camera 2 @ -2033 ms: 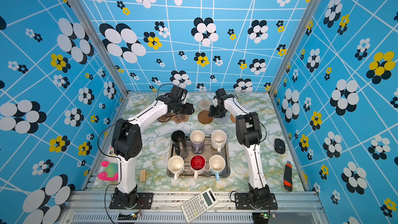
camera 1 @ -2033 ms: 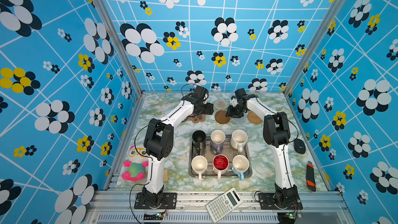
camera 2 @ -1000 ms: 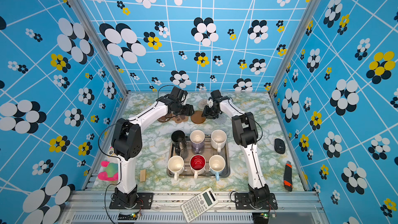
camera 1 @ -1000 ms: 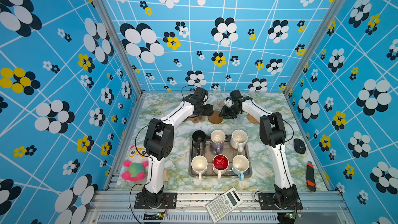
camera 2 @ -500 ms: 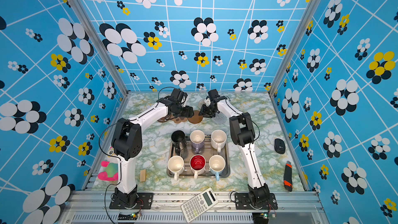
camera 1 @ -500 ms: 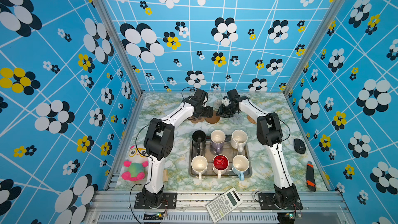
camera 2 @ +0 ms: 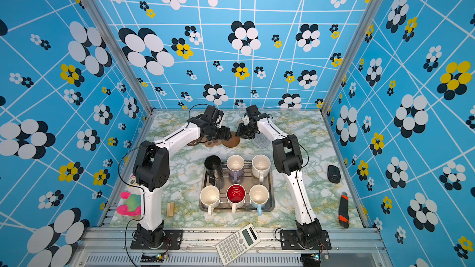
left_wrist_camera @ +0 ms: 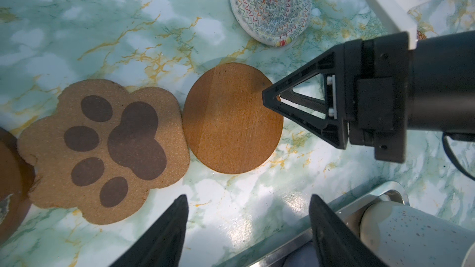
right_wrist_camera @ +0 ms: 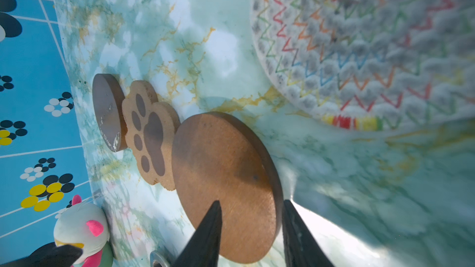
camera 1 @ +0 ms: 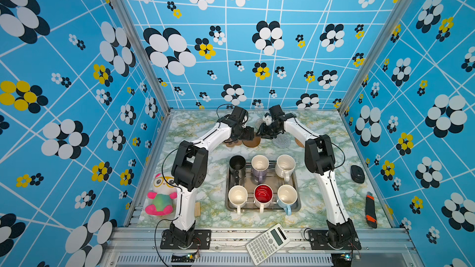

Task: Place cups on coasters
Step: Move the coaster to the top-center of the table.

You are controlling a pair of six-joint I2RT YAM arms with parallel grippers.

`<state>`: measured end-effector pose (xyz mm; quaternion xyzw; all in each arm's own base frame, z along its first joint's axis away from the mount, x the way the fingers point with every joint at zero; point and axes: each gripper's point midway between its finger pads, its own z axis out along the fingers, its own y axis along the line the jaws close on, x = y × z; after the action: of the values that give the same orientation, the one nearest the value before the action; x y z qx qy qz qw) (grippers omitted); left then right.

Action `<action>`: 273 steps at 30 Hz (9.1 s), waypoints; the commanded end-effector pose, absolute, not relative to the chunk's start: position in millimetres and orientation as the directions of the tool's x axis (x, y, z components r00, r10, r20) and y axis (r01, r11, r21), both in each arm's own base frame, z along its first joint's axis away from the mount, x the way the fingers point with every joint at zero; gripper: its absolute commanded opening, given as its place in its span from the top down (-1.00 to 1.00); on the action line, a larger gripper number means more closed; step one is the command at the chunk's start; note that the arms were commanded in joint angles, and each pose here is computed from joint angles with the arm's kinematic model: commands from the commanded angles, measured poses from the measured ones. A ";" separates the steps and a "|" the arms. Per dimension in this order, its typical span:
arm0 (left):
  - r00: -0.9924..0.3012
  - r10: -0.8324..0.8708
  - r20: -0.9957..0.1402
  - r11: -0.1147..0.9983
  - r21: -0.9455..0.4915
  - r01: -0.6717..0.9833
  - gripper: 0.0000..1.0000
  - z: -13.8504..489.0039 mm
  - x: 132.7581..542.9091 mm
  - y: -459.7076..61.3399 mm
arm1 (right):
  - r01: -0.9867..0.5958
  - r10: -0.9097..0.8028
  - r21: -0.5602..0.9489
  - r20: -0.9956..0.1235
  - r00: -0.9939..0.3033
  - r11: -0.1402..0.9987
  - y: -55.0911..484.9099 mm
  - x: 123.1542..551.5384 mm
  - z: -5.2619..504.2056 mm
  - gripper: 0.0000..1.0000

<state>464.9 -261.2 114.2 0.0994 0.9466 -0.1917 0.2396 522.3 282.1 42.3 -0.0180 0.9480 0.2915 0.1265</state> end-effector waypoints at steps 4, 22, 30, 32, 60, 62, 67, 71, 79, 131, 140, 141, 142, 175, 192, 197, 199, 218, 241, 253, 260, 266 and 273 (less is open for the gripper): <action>-0.821 0.047 -0.569 0.898 -0.336 0.284 -0.49 155.4 468.0 -257.7 | -0.125 0.054 0.515 -0.319 -0.946 0.848 253.8 527.7 93.9 0.17; -0.772 0.025 -0.635 0.889 -0.340 0.308 -0.48 183.5 476.6 -264.3 | -0.058 0.095 0.377 -0.374 -0.923 0.924 207.6 520.6 145.0 0.24; -0.731 -0.005 -0.683 0.930 -0.273 0.248 -0.48 188.2 491.1 -254.1 | -0.051 0.119 0.389 -0.398 -0.909 0.920 218.8 523.2 171.9 0.29; -0.712 -0.006 -0.702 0.928 -0.269 0.258 -0.47 192.1 499.6 -259.7 | -0.056 0.108 0.372 -0.407 -0.907 0.927 221.5 523.4 180.0 0.29; -0.626 0.011 -0.780 0.932 -0.218 0.288 -0.50 199.3 517.3 -261.1 | -0.040 0.100 0.298 -0.438 -0.894 0.954 229.7 520.5 197.7 0.25; -0.629 -0.013 -0.777 0.927 -0.245 0.283 -0.50 200.3 520.9 -258.4 | -0.038 0.101 0.294 -0.444 -0.890 0.955 229.7 520.7 199.3 0.25; -0.660 -0.103 -0.744 0.899 -0.354 0.259 -0.49 199.6 520.4 -249.1 | -0.046 0.078 0.260 -0.449 -0.890 0.965 225.7 522.1 194.0 0.26; -0.671 -0.143 -0.727 0.886 -0.396 0.240 -0.50 202.4 511.8 -242.0 | -0.061 0.038 0.211 -0.435 -0.900 0.975 220.0 519.2 184.1 0.27; -0.621 -0.122 -0.774 0.919 -0.325 0.224 -0.55 222.4 487.6 -216.5 | -0.062 0.016 0.163 -0.441 -0.897 0.985 194.6 524.9 183.9 0.28; -0.765 -0.064 -0.640 0.946 -0.283 0.158 -0.50 207.3 469.0 -209.7 | -0.044 -0.036 0.069 -0.112 -0.993 0.997 133.1 515.6 12.2 1.00; -0.762 -0.072 -0.643 0.947 -0.285 0.151 -0.50 211.6 465.2 -208.5 | -0.008 -0.002 0.060 -0.108 -0.994 0.998 111.5 520.0 10.4 1.00; -0.762 -0.072 -0.643 0.947 -0.285 0.151 -0.49 211.6 464.8 -208.4 | -0.005 0.002 0.060 -0.112 -0.994 0.998 108.6 521.1 11.9 1.00; -0.762 -0.073 -0.644 0.947 -0.285 0.150 -0.50 211.9 464.7 -208.1 | 0.000 0.006 0.060 -0.112 -0.994 0.998 106.7 521.7 11.7 1.00; -0.730 -0.092 -0.678 0.932 -0.316 0.176 -0.50 230.4 457.9 -207.8 | -0.077 0.287 0.642 -0.443 -0.849 0.763 221.3 629.9 128.4 1.00; -0.739 -0.095 -0.667 0.929 -0.326 0.176 -0.50 225.5 453.9 -207.6 | -0.017 0.384 0.748 -0.360 -0.850 0.663 256.2 655.5 55.5 1.00; -0.742 -0.095 -0.663 0.927 -0.330 0.176 -0.50 224.0 452.8 -208.0 | 0.043 0.354 0.659 -0.347 -0.869 0.751 240.3 643.1 30.8 1.00; -0.743 -0.096 -0.662 0.927 -0.332 0.176 -0.50 222.4 452.6 -208.4 | 0.064 0.330 0.601 -0.344 -0.879 0.797 230.7 635.5 20.2 1.00; -0.735 -0.105 -0.669 0.922 -0.343 0.180 -0.49 227.6 445.0 -206.8 | 0.051 0.161 0.390 -0.255 -0.953 0.919 206.3 577.3 11.9 1.00; -0.724 -0.110 -0.681 0.922 -0.341 0.180 -0.49 232.4 440.1 -203.2 | -0.022 0.039 0.271 -0.218 -0.975 0.962 203.5 535.7 27.5 1.00; -0.721 -0.109 -0.684 0.924 -0.337 0.181 -0.49 234.1 440.3 -202.5 | -0.027 0.023 0.241 -0.205 -0.979 0.970 200.2 525.9 31.8 1.00; -0.720 -0.114 -0.684 0.923 -0.341 0.179 -0.49 233.8 439.1 -202.4 | -0.031 0.018 0.241 -0.198 -0.980 0.970 201.7 521.8 35.3 1.00; -0.718 -0.115 -0.686 0.922 -0.343 0.180 -0.49 234.8 437.7 -202.3 | -0.034 0.015 0.244 -0.198 -0.980 0.969 203.5 518.6 37.9 1.00; -0.714 -0.119 -0.690 0.921 -0.345 0.181 -0.49 236.9 436.7 -201.9 | -0.040 0.016 0.254 -0.215 -0.976 0.966 206.0 519.2 45.7 1.00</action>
<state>441.6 -202.5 220.0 0.0168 0.9132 -0.1914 0.3594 528.1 205.9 31.9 0.0038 0.9844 0.1375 0.1094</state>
